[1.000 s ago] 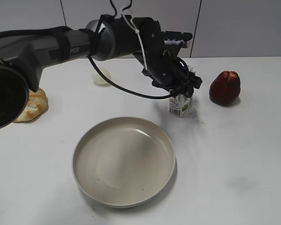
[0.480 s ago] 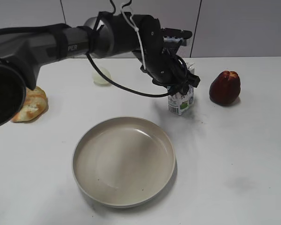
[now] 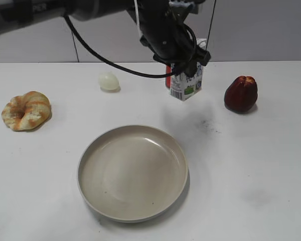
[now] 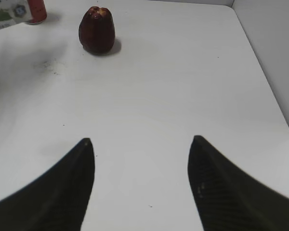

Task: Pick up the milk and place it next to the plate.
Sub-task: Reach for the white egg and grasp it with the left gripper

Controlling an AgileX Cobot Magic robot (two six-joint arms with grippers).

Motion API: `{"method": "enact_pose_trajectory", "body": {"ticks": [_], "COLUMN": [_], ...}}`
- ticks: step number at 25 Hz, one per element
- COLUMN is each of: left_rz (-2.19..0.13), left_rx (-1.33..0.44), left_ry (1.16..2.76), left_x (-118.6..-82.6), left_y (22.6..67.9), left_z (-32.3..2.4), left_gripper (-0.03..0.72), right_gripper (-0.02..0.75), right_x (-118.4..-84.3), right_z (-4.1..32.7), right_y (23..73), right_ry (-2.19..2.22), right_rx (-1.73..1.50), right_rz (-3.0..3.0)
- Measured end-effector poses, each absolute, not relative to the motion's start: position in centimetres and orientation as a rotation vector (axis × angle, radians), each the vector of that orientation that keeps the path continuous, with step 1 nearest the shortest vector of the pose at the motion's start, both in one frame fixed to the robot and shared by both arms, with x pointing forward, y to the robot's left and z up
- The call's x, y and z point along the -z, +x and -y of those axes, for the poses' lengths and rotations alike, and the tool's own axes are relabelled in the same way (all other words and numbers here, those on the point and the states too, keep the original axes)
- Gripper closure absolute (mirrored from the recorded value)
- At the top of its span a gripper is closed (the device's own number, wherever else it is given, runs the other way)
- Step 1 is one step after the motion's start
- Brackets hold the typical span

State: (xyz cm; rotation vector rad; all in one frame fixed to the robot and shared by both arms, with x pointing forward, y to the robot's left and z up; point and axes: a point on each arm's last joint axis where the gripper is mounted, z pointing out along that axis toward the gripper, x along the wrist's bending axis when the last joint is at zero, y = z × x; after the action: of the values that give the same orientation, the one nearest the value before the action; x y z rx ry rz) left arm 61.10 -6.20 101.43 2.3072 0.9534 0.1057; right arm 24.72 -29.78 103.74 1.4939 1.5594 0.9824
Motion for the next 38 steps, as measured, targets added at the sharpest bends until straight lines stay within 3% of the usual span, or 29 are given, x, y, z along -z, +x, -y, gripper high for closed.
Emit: {"method": "enact_pose_trajectory", "body": {"ticks": [8, 18, 25, 29, 38], "left_rz": [-0.944, -1.214, -1.469, -1.522, -1.638], "left_rx": [-0.195, -0.269, -0.199, -0.162, -0.19], "left_ry": [2.412, 2.336, 2.356, 2.3, 1.998], "left_x": [-109.0, -115.0, -111.7, -108.5, -100.7], "left_y": [59.1, 58.0, 53.3, 50.1, 47.1], "left_z": [1.5, -10.3, -17.4, -18.6, -19.5], "left_gripper": [0.381, 0.381, 0.381, 0.381, 0.381], "right_gripper": [0.272, 0.272, 0.272, 0.272, 0.272], "right_x": [-103.7, -103.7, -103.7, -103.7, -103.7], "right_z": [29.8, 29.8, 29.8, 29.8, 29.8], "right_y": [24.7, 24.7, 24.7, 24.7, 24.7], "right_ry": [1.494, 1.494, 1.494, 1.494, 1.494], "right_rx": [-0.982, -0.982, -0.982, -0.982, -0.982], "right_rz": [-1.559, -1.559, -1.559, -1.559, -1.559]}}
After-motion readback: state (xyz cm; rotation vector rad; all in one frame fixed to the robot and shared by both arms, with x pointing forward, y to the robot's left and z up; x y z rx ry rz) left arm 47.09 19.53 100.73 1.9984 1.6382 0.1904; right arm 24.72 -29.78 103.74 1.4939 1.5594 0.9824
